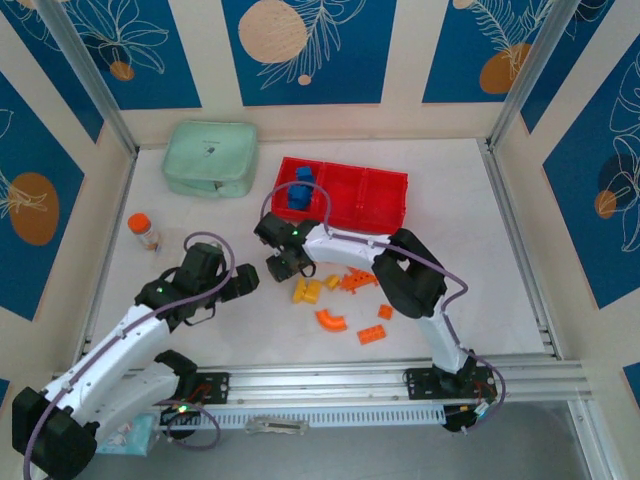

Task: Sort the legos into containers by color
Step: Pick up the lego from the center of the table, then place the lego in the container, then pick up the lego from the center of the table, then place the lego in the container, then pick up the lego from the center of the table.

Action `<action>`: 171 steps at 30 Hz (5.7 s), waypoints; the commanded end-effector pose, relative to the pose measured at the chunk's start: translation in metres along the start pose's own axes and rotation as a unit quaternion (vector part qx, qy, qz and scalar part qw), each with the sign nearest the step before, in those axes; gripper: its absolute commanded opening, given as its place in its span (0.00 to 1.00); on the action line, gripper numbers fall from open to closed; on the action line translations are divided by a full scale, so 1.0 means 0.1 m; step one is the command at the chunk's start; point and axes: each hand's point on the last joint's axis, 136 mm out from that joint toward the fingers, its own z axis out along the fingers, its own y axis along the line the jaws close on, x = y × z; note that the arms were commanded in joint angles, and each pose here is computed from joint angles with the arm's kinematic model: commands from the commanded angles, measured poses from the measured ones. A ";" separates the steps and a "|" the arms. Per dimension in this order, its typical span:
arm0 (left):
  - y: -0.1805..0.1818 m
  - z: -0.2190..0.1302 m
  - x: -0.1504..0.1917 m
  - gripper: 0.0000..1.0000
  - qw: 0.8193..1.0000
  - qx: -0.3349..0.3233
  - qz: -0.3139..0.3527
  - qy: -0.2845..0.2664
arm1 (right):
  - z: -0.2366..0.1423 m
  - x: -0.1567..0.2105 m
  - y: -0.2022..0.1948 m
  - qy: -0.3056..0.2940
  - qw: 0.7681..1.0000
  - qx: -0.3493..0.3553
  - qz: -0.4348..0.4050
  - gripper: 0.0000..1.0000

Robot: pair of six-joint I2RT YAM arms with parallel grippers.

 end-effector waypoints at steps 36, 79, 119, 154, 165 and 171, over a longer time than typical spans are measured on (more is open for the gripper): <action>-1.09 0.43 -0.46 0.99 0.993 0.106 0.049 0.025 | -0.80 -0.98 -2.36 -0.112 0.972 0.093 0.183 0.62; -0.23 0.06 -0.11 0.99 1.000 0.022 -0.003 -0.017 | 0.07 0.23 -0.72 0.047 0.999 -0.013 0.012 0.74; -1.02 0.33 -0.49 0.99 0.994 0.097 0.048 0.009 | -0.78 -0.72 -2.43 -0.099 0.974 0.106 0.176 0.36; -0.36 0.01 -0.28 0.99 0.999 0.024 0.019 -0.026 | -0.83 -0.40 -1.09 -0.074 0.980 -0.010 0.183 0.83; -0.01 -0.11 -0.10 0.99 0.999 -0.001 -0.012 -0.046 | -0.29 -0.23 -0.52 -0.030 0.971 0.003 0.235 0.96; 0.09 -0.19 -0.10 0.99 0.998 -0.018 -0.015 -0.057 | -0.02 -0.23 -0.37 -0.012 0.969 0.026 0.247 1.00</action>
